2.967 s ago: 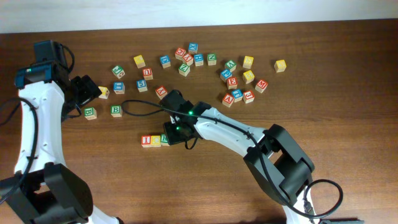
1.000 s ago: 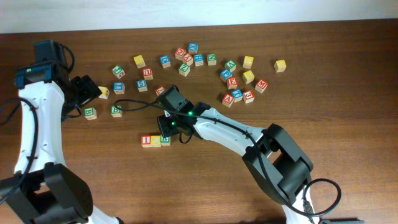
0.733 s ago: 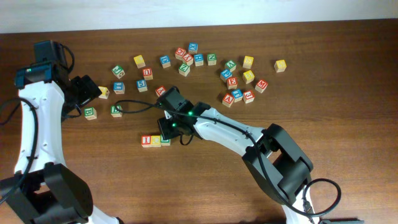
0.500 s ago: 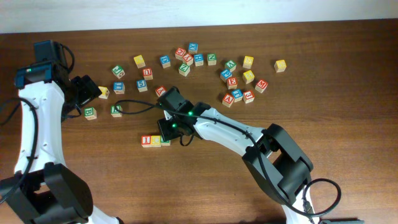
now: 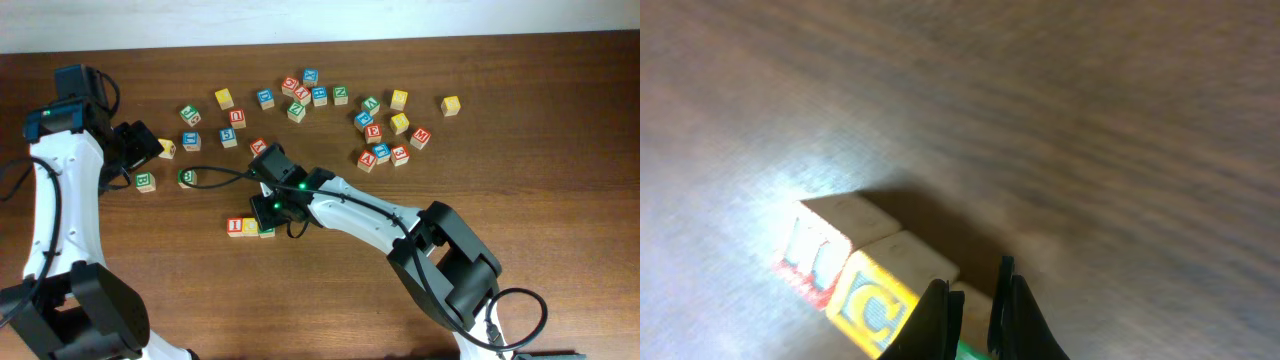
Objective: Spell out ICRA
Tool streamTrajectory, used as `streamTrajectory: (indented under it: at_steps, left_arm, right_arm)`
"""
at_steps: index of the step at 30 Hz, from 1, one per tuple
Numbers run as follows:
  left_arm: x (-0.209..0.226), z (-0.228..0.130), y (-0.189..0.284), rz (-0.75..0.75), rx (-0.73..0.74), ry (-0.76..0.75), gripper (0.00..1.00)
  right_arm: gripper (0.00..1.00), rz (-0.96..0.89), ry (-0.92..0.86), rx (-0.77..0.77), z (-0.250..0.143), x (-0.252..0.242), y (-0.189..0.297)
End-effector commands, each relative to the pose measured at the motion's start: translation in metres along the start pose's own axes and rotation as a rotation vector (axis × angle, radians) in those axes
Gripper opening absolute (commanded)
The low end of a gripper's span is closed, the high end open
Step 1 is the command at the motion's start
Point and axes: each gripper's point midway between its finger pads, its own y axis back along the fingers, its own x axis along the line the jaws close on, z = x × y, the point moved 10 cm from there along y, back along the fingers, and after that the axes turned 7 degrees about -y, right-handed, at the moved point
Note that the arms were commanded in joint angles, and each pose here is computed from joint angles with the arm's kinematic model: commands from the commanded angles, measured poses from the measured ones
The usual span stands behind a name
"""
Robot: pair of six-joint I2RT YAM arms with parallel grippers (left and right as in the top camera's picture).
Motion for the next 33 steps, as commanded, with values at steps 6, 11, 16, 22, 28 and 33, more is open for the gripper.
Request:
streamTrajectory:
  at_steps: [6,11,16,22,28,33]
  left_arm:
    - [0.000,0.003,0.004,-0.006,-0.012,0.016,0.99]
    - [0.000,0.003,0.003,-0.006,-0.012,0.016,0.99]
    - [0.000,0.003,0.003,-0.006,-0.012,0.016,0.99]
    - [0.000,0.003,0.003,-0.006,-0.012,0.016,0.99]
    - [0.000,0.003,0.004,-0.006,-0.012,0.016,0.99]
    - [0.000,0.003,0.003,-0.006,-0.012,0.016,0.99]
  right_arm:
    - [0.07,-0.223,-0.033,-0.131,0.017,-0.034,-0.002]
    - [0.07,-0.182,-0.077,0.103,-0.009,-0.041,0.000]
    - [0.07,-0.079,-0.100,0.273,-0.031,-0.030,0.001]
    - [0.07,-0.059,-0.082,0.268,-0.032,-0.022,-0.001]
    - [0.07,-0.037,-0.114,0.282,-0.033,-0.020,-0.001]
    - [0.07,-0.024,-0.112,0.262,-0.030,-0.019,-0.002]
